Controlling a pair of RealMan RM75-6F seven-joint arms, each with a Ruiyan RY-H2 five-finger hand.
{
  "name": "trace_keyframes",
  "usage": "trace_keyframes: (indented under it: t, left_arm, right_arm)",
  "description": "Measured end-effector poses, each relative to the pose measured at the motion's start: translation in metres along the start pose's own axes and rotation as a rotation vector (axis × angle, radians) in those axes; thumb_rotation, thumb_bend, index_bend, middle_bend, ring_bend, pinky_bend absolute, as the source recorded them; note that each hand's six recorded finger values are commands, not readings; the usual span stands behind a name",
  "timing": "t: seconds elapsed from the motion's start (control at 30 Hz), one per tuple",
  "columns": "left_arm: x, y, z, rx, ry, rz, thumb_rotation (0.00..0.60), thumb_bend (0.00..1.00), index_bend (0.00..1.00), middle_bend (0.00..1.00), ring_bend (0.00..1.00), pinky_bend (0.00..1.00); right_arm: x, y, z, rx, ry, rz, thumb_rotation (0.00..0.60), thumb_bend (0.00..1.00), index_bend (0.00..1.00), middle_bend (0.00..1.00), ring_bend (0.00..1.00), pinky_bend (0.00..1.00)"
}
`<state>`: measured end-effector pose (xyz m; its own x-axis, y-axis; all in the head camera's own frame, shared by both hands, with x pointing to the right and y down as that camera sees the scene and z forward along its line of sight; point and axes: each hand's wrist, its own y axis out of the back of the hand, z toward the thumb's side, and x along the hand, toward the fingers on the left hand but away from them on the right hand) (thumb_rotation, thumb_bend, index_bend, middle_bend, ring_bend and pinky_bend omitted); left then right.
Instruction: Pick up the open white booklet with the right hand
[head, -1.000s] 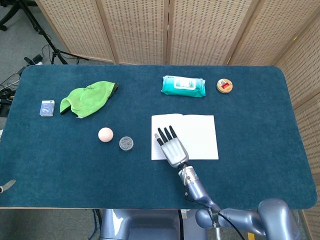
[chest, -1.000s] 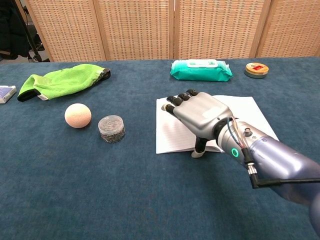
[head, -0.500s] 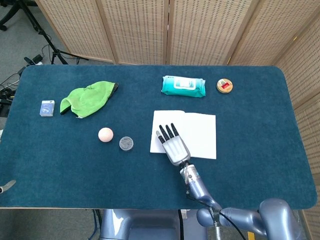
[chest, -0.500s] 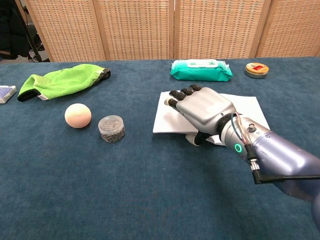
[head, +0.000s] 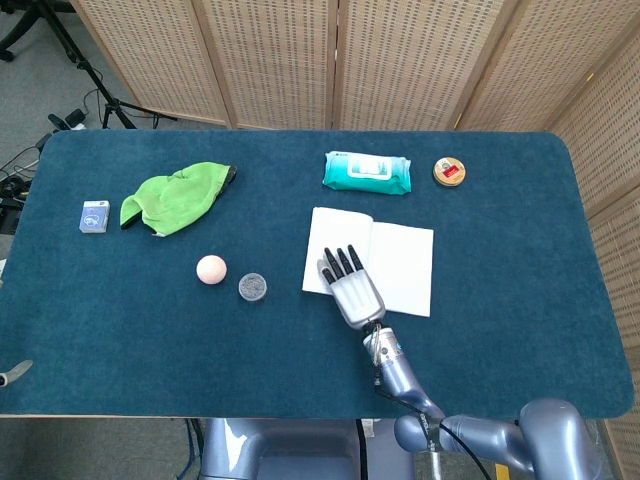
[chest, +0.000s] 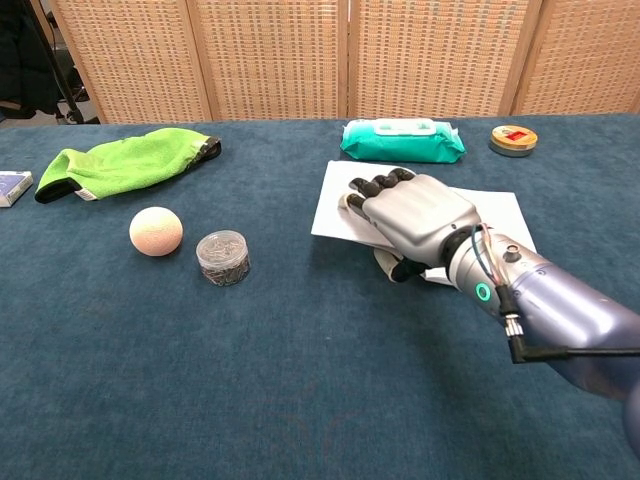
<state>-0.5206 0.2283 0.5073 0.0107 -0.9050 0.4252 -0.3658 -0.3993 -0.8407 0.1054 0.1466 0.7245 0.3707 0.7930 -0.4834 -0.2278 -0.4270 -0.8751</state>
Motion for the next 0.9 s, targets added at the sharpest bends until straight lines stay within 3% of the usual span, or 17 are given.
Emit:
trace_keyframes:
  t: [0.17,0.3,0.63,0.73,0.8,0.9]
  left_arm:
    - [-0.001,0.0,0.001,0.001,-0.007,0.0,0.6,0.0,0.0,0.0,0.0,0.0]
    - [-0.004,0.0,0.003,0.002,-0.016,0.002,0.6,0.0,0.0,0.0,0.0,0.0]
    - [-0.013,-0.001,0.009,-0.006,-0.043,0.013,0.6,0.0,0.0,0.0,0.0,0.0]
    - [-0.017,0.0,0.008,-0.014,-0.047,0.018,0.6,0.0,0.0,0.0,0.0,0.0]
    - [-0.019,0.001,0.008,-0.015,-0.048,0.02,0.6,0.0,0.0,0.0,0.0,0.0]
    - [-0.02,0.001,0.007,-0.016,-0.052,0.024,0.6,0.0,0.0,0.0,0.0,0.0]
  right_arm:
    - [0.003,0.003,-0.015,-0.146,-0.056,-0.019,0.6,0.69,0.08,0.01,0.0,0.0]
    - [0.01,0.003,-0.036,-0.288,-0.12,-0.043,0.6,0.77,0.08,0.0,0.0,0.0]
    - [0.04,-0.029,-0.11,-0.722,-0.337,-0.017,0.6,0.76,0.05,0.0,0.0,0.0]
    - [0.049,-0.037,-0.134,-0.801,-0.401,-0.017,0.6,0.56,0.0,0.0,0.0,0.0]
    - [0.054,-0.042,-0.146,-0.826,-0.441,-0.013,0.6,0.34,0.0,0.0,0.0,0.0]
    - [0.059,-0.049,-0.163,-0.832,-0.512,-0.007,0.6,0.08,0.0,0.0,0.0,0.0]
